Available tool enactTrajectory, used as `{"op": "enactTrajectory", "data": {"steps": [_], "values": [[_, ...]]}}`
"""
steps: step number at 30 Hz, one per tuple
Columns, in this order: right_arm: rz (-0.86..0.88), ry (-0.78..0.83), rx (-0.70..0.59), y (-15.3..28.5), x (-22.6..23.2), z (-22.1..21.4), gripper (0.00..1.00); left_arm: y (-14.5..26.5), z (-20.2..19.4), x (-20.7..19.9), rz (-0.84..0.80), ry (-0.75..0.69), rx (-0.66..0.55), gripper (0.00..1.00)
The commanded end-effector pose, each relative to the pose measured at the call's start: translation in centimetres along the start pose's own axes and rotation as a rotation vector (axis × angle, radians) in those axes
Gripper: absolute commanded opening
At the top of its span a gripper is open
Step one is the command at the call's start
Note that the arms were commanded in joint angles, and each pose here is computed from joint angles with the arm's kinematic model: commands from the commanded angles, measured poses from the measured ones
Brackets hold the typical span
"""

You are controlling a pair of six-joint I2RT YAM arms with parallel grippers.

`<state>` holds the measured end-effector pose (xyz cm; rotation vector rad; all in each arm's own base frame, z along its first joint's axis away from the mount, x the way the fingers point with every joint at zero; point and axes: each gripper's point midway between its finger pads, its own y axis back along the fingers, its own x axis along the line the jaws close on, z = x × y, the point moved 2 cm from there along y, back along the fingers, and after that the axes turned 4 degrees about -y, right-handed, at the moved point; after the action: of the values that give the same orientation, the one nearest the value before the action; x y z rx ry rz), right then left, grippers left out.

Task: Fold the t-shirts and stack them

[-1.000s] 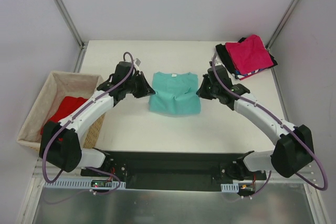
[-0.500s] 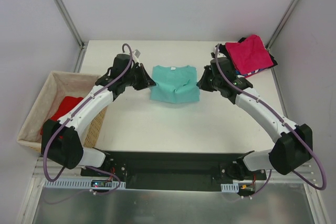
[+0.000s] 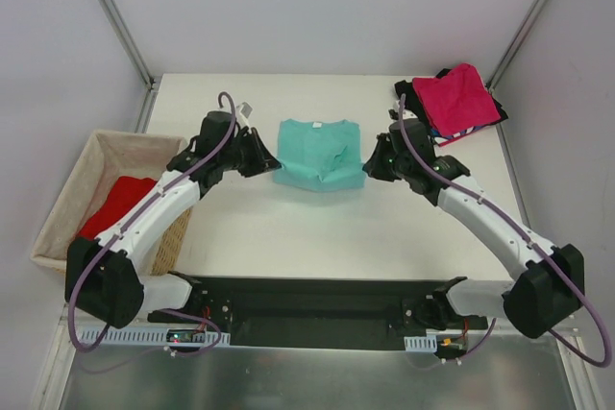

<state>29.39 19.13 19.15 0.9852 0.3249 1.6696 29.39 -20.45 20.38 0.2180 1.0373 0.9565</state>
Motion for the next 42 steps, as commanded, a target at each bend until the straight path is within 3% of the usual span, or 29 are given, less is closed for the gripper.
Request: {"op": "enactTrajectory", "data": {"steps": [1, 11, 21, 42], "values": [[0.052, 0.008, -0.050, 2.7, 1.1, -0.3, 0.01, 2.1, -1.6, 0.1, -0.035, 0.011, -0.018, 0.00], [0.026, 0.069, -0.016, 5.7, -0.1, -8.2, 0.01, 6.0, -9.3, 2.7, -0.088, 0.062, -0.031, 0.00], [-0.061, 0.057, 0.094, 4.8, -4.1, -18.1, 0.01, 5.4, -18.1, 8.3, -0.061, 0.158, 0.081, 0.00], [-0.072, 0.103, 0.115, 8.1, -4.3, -22.6, 0.01, 6.6, -22.0, 7.7, -0.090, 0.153, 0.167, 0.00]]}}
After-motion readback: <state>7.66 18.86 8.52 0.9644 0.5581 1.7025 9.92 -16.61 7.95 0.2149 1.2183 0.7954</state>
